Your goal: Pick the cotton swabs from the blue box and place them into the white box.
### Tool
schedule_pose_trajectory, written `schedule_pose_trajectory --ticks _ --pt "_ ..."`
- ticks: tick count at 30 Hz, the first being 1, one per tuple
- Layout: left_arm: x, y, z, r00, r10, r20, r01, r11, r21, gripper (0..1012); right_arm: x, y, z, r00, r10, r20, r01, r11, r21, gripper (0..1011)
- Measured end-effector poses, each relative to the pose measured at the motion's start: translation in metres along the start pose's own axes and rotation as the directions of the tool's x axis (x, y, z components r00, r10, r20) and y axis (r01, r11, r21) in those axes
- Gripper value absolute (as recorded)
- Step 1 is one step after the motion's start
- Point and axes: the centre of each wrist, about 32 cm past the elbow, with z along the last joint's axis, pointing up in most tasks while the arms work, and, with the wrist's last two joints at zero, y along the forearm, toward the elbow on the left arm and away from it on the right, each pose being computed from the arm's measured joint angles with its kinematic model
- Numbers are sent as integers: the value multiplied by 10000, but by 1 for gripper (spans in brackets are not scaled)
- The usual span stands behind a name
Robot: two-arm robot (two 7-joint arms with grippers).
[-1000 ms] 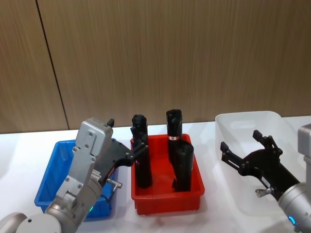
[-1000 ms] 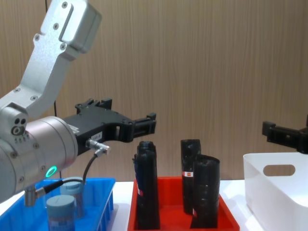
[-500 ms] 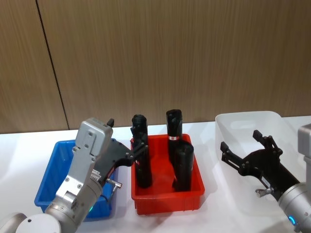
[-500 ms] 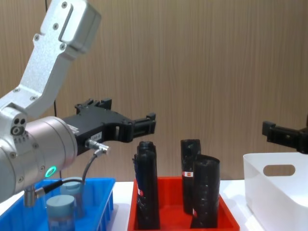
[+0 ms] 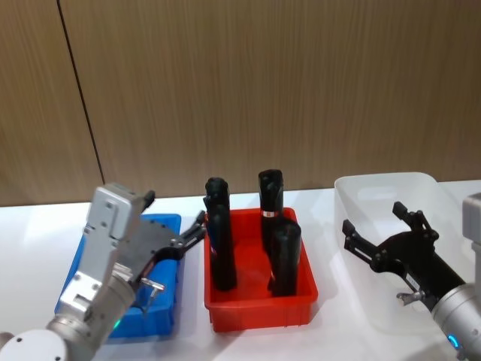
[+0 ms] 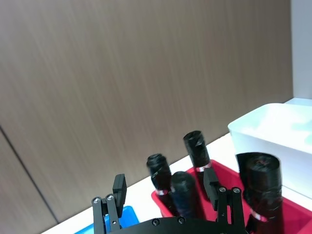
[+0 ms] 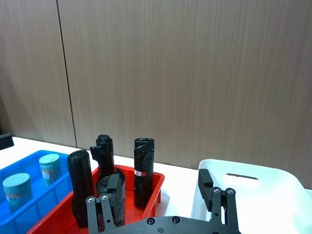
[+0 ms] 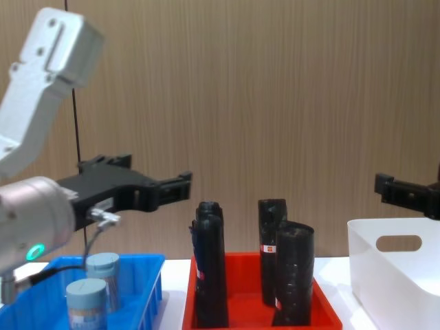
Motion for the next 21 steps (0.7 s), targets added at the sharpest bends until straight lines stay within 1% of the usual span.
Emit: schedule_pose_trajectory --ticks 3,4,6,7,8,9,10,11,13,14,15,17,18,19,20,21 --pt "70 32 -29 9997 144 -200 -142 9998 116 1004 0 0 0 10000 0 0 0 10000 0 1002" --pt "113 53 -47 9993 244 -276 -239 9995 203 1004 0 0 0 10000 0 0 0 10000 -1 1002" --pt "150 71 -63 9987 349 -377 -338 9990 289 1004 0 0 0 10000 0 1 0 10000 0 1002" --pt "190 92 -83 9979 461 -460 -443 9982 392 1004 0 0 0 10000 0 0 0 10000 -1 1002" --pt "208 101 -91 9973 512 -525 -488 9978 445 1004 0 0 0 10000 1 0 -1 10000 -1 1002" --pt "243 118 -107 9963 616 -601 -584 9968 543 1004 0 0 0 10000 0 0 0 10000 -1 1002" --pt "243 118 -107 9963 616 -601 -584 9968 543 1004 0 0 0 10000 0 0 0 10000 -1 1002" --pt "280 135 -124 9951 724 -674 -680 9956 650 1004 0 0 0 10000 0 0 0 10000 -1 1002" --pt "310 148 -136 9938 812 -754 -756 9944 744 1004 0 0 0 10000 0 0 0 10000 -1 1002" --pt "341 160 -150 9923 901 -855 -828 9929 856 1004 0 0 0 10000 1 1 -1 10000 0 1002" --pt "360 166 -157 9915 950 -886 -869 9921 908 1004 0 0 0 10000 0 0 0 10000 0 1002" --pt "382 174 -166 9901 1014 -967 -916 9907 1005 1004 0 0 0 10000 -1 0 1 10000 -1 1002" --pt "412 182 -178 9885 1091 -1051 -971 9888 1134 1004 0 0 0 10000 0 0 0 10000 -1 1002" --pt "423 185 -184 9878 1122 -1083 -992 9879 1191 1004 0 0 0 10000 0 0 0 10000 -1 1002" --pt "447 190 -196 9862 1190 -1148 -1036 9858 1321 1004 0 0 0 10000 0 0 0 10000 -1 1002" --pt "447 190 -196 9862 1190 -1148 -1036 9858 1321 1004 0 0 0 10000 0 0 0 10000 -1 1002"
